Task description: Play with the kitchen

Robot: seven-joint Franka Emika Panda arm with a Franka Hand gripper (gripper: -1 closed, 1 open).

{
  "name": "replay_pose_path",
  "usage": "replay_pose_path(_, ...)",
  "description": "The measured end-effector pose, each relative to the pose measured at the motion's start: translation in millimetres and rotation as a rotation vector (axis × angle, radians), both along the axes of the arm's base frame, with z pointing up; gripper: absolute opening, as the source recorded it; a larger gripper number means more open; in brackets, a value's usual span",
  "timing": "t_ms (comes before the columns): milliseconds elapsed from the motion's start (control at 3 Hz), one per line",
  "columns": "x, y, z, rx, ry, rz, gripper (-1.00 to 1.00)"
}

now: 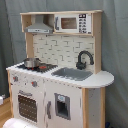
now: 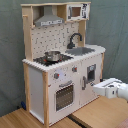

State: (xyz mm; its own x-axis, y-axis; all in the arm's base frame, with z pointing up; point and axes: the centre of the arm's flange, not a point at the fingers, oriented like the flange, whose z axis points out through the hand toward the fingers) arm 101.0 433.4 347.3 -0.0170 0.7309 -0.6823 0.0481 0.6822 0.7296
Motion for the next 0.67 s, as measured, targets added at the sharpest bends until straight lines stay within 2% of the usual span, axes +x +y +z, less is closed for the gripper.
replay_pose_path(333, 23.7, 1.6, 3.1, 0.008, 0.0, 0.003, 1.0)
replay_pose_path(667, 46.5, 6.4, 15.1, 0.028, -0.006, 0.001, 1.0)
